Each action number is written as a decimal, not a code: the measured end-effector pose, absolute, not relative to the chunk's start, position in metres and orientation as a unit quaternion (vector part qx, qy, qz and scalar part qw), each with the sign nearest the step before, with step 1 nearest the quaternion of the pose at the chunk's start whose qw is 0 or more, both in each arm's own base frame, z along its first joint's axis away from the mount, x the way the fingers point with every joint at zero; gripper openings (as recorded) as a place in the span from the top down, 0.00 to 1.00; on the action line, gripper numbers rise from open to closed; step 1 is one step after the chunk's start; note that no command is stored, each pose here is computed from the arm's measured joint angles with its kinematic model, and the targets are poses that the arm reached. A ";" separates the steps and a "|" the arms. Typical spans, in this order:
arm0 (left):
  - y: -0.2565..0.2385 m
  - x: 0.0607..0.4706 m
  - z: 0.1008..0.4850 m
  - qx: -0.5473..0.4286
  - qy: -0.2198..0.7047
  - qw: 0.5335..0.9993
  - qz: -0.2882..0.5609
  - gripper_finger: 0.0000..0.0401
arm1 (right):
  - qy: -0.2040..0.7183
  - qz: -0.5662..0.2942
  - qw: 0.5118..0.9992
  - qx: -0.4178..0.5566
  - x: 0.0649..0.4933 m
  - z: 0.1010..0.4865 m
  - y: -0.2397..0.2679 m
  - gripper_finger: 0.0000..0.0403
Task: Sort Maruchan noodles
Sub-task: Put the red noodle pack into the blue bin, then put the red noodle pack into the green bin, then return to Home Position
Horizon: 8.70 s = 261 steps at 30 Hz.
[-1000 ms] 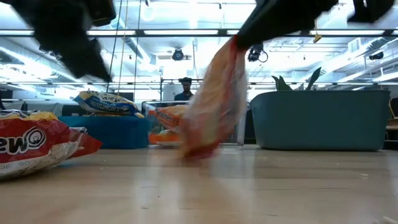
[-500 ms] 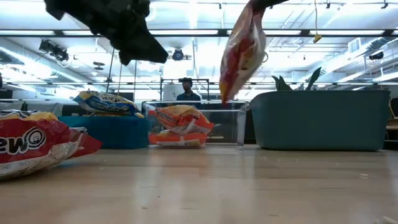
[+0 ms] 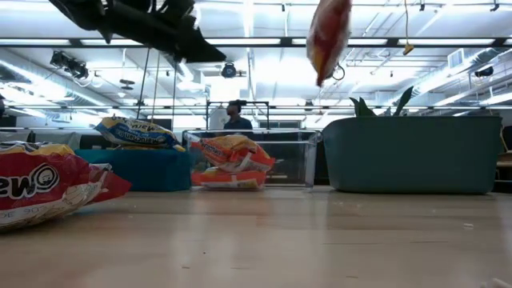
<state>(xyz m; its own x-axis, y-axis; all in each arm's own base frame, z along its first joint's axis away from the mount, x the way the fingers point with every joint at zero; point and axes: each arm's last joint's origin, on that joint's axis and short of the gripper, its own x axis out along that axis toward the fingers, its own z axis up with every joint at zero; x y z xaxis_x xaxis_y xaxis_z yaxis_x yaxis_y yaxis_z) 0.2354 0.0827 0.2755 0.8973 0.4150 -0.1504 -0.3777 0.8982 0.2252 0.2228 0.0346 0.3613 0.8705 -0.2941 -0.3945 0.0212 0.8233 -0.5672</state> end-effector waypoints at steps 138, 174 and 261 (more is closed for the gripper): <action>-0.154 0.254 0.138 -0.145 0.353 0.924 -0.011 0.80 | 0.478 0.073 0.839 -0.248 0.310 0.154 0.177 0.67; -0.157 0.252 0.138 -0.157 0.361 0.919 -0.021 0.80 | 0.437 -0.058 0.837 -0.325 0.284 0.215 0.152 0.99; -0.097 0.184 0.198 -0.173 0.098 0.980 -0.017 0.92 | 0.229 -0.103 0.961 0.120 0.159 0.248 0.019 0.66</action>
<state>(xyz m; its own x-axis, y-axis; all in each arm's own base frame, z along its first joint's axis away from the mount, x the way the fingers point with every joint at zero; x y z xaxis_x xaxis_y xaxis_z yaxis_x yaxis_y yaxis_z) 0.1836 -0.0967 0.1983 0.9801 -0.0668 -0.1867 -0.0011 0.9397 -0.3421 0.1593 0.0194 0.2484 0.8743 -0.1428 -0.4639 0.2527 0.9499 0.1838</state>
